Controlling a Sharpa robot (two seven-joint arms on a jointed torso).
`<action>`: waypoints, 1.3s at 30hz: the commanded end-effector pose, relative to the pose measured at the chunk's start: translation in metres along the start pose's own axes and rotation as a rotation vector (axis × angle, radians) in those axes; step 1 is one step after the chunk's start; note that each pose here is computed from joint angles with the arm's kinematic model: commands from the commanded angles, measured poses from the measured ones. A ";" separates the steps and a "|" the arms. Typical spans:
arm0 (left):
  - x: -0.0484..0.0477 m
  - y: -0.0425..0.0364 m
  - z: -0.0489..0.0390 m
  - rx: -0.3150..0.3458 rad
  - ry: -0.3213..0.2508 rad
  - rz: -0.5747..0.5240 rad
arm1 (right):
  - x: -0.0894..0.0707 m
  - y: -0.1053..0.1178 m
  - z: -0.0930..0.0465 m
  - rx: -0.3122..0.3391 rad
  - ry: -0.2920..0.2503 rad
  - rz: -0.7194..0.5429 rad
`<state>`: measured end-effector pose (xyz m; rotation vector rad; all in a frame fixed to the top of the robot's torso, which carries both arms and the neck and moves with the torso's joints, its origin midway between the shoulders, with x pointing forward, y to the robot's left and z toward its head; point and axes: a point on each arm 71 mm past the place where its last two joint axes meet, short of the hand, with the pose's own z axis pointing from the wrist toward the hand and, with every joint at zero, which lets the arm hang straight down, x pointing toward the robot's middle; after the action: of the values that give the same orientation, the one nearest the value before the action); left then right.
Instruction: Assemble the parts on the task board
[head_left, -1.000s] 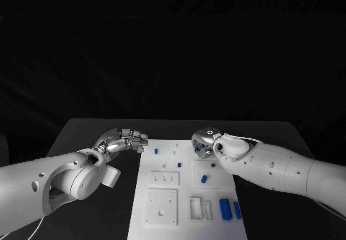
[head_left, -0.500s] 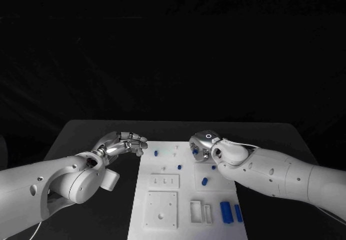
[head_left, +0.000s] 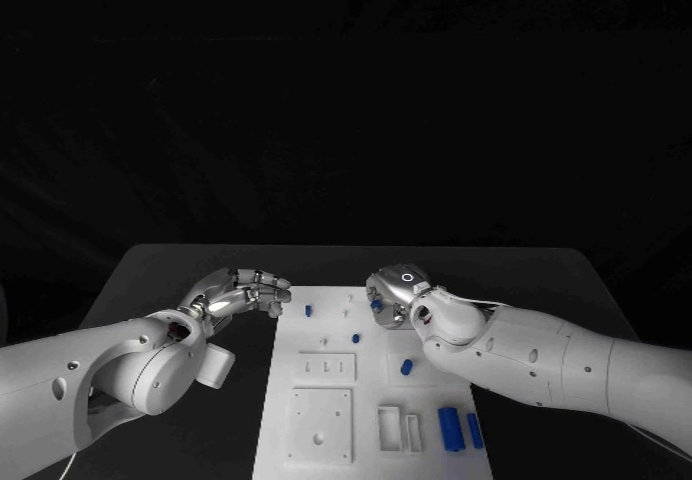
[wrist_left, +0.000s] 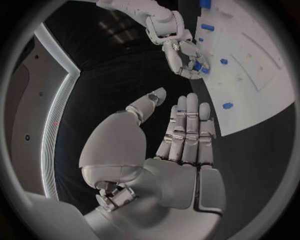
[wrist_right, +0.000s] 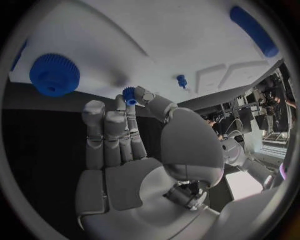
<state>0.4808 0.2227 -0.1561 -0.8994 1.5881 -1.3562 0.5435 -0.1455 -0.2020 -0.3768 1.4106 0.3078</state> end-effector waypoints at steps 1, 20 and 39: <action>0.0015 -0.0018 0.0010 0.007 0.005 -0.008 | -0.005 0.004 0.002 0.019 -0.065 -0.014; 0.0050 -0.0022 0.0039 0.009 0.012 -0.009 | -0.010 0.027 0.017 -0.005 -0.084 -0.014; 0.0081 -0.0037 0.0087 0.012 0.015 -0.005 | -0.011 0.029 0.030 0.005 -0.087 -0.029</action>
<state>0.4856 0.2135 -0.1559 -0.8921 1.5920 -1.3652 0.5568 -0.1076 -0.1900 -0.3639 1.3266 0.2932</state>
